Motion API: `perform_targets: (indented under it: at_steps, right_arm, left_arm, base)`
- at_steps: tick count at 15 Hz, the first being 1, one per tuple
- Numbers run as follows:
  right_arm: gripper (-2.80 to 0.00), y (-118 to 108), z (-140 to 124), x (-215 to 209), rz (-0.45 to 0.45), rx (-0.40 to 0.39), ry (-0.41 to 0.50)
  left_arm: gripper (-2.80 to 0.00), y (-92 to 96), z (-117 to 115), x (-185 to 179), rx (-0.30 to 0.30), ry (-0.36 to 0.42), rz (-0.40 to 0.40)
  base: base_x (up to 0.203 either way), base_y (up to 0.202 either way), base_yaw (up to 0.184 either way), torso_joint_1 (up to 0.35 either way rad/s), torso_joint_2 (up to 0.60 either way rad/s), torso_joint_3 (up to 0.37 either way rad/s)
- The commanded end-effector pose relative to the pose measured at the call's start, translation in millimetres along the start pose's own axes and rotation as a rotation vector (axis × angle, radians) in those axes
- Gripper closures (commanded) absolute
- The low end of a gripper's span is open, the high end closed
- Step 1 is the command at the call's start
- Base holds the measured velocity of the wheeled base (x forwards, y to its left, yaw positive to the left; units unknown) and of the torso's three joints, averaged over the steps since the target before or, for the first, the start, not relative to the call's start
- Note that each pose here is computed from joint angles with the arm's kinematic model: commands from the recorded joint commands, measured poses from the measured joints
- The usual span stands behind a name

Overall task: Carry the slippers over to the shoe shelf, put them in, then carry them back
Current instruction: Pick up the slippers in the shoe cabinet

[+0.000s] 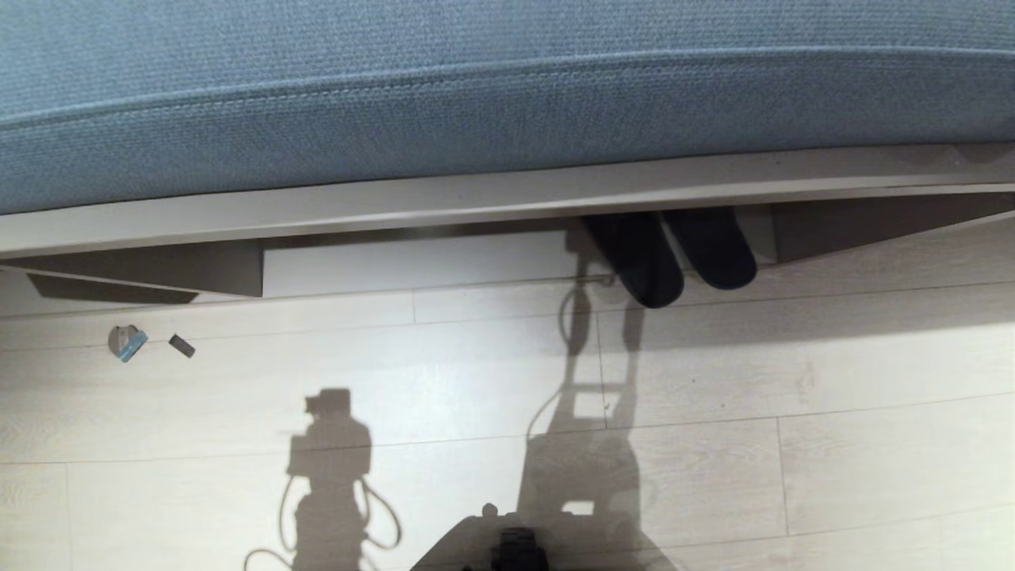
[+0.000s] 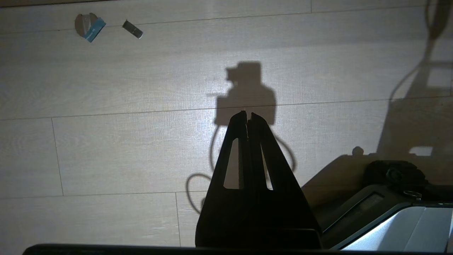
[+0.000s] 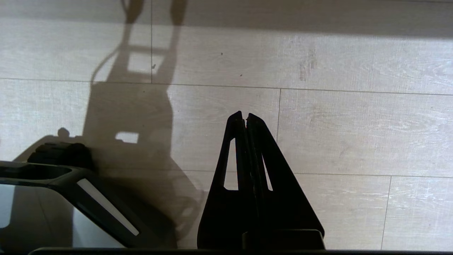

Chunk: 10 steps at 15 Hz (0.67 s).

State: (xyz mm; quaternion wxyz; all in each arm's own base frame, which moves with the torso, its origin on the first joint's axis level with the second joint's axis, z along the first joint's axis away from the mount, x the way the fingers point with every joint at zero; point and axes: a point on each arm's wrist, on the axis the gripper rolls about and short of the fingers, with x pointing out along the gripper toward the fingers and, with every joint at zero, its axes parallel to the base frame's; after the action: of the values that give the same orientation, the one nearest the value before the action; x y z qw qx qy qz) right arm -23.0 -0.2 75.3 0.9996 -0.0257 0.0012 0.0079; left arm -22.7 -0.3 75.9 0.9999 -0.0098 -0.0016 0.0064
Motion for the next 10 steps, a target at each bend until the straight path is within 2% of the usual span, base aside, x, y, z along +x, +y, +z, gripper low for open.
perform_targets:
  at_steps: [1,10]
  right_arm:
    - [0.00,0.0,-0.1,0.1,0.001,-0.001,0.002]
    - [0.00,0.0,-0.1,0.1,0.001,-0.001,0.002]
  left_arm:
    - [0.00,0.0,0.1,0.1,0.000,0.000,0.000]
    - [0.00,0.0,-0.1,0.1,0.000,0.001,0.001]
  base:
    - [0.000,0.000,0.000,-0.001,0.00,-0.203]
    - [0.000,0.000,0.000,0.003,0.00,-0.193]
